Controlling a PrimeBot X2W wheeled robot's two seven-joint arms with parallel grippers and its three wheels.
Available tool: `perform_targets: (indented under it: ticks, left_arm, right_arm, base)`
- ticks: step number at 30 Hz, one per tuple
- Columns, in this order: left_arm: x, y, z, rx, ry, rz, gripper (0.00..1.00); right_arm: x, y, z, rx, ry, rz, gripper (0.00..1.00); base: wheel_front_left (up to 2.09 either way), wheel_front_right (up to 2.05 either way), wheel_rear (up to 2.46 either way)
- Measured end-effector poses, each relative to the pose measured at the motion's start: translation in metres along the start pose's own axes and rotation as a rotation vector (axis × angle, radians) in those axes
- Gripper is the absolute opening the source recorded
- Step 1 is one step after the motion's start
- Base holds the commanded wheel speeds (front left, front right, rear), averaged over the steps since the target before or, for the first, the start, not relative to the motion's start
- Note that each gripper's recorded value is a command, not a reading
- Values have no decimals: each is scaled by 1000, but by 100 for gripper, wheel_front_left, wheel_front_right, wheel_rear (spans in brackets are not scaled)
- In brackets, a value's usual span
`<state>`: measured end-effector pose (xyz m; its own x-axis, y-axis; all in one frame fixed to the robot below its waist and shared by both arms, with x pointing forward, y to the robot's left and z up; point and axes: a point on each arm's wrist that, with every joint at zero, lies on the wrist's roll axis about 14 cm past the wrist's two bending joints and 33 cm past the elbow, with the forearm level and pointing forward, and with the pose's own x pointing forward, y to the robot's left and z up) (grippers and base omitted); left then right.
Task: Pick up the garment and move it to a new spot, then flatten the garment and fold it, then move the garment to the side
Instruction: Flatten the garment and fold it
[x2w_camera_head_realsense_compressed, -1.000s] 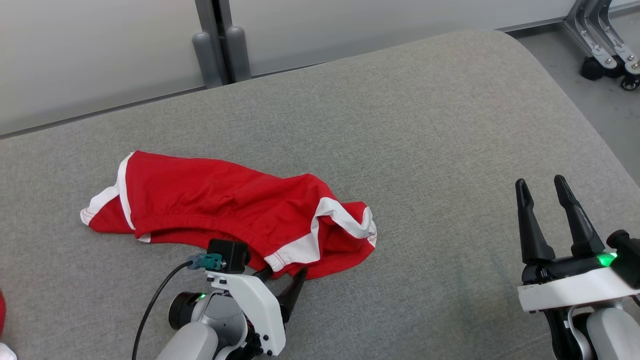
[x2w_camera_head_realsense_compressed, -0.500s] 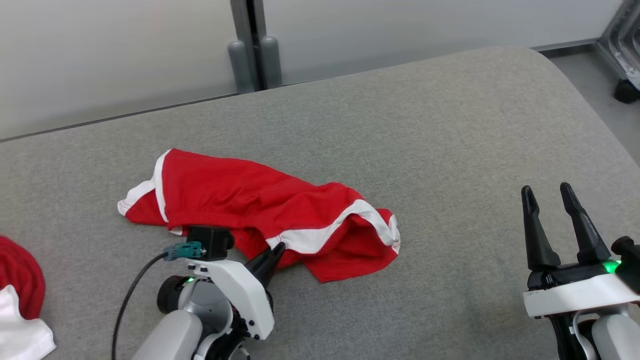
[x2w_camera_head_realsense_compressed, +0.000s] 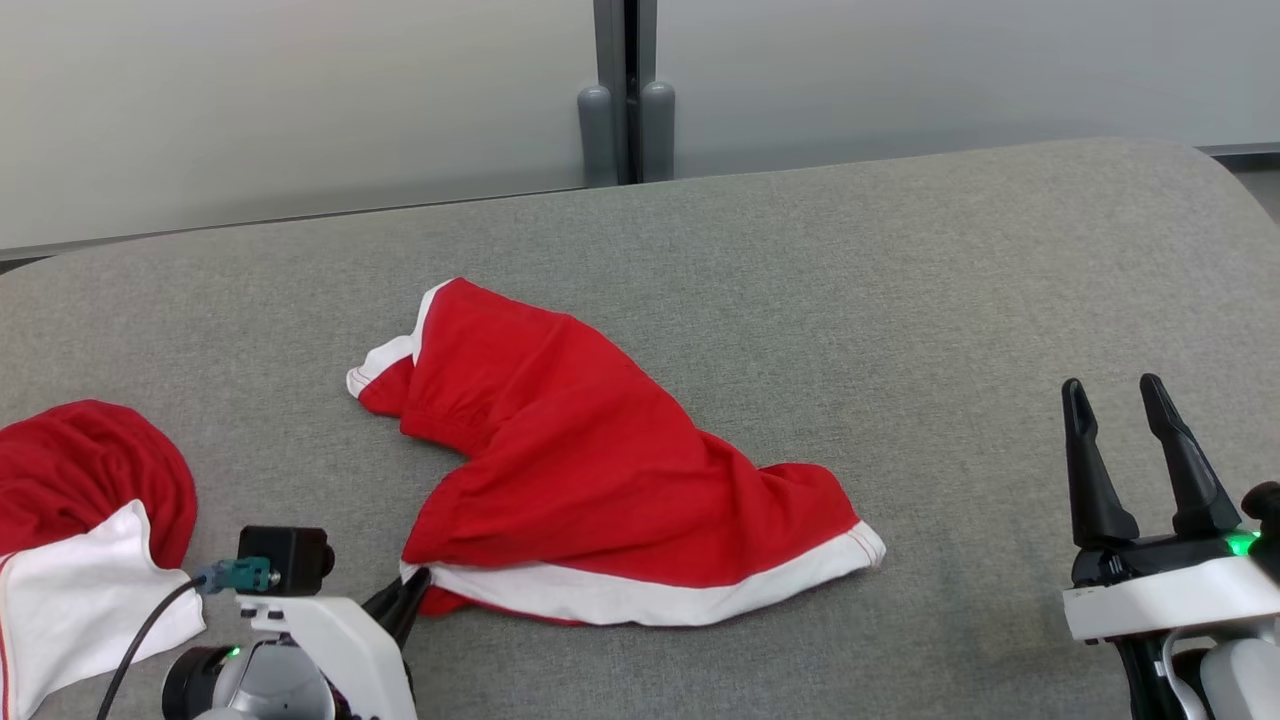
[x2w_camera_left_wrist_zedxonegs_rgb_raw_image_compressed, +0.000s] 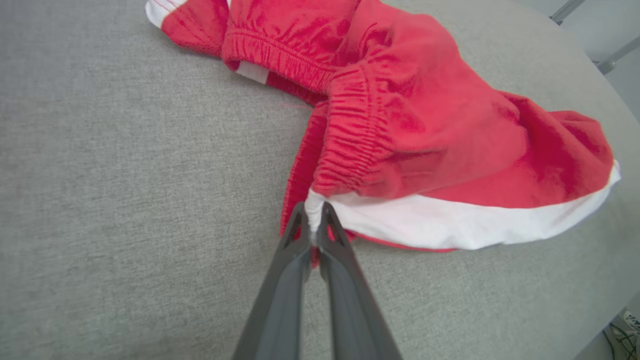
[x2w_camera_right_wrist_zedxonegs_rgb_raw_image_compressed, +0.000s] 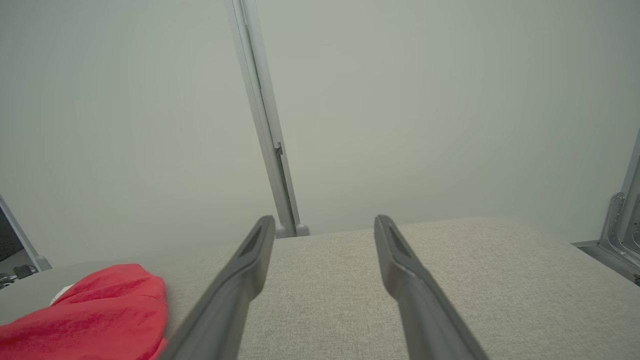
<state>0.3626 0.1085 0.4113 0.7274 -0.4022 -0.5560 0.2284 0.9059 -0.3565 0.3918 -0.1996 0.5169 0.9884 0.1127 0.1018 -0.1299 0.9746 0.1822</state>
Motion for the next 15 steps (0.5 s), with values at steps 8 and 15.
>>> perform_targets:
  ticks: [8,15]
  left_arm:
    - [-12,19,-33,-54,56,76,100]
    - [-27,32,3,29,-144,133,100]
  right_arm:
    - [0,3,-9,2,28,10,100]
    - [-2,7,-7,0,22,24,100]
  base:
    - [0,0,0]
    - [0,0,0]
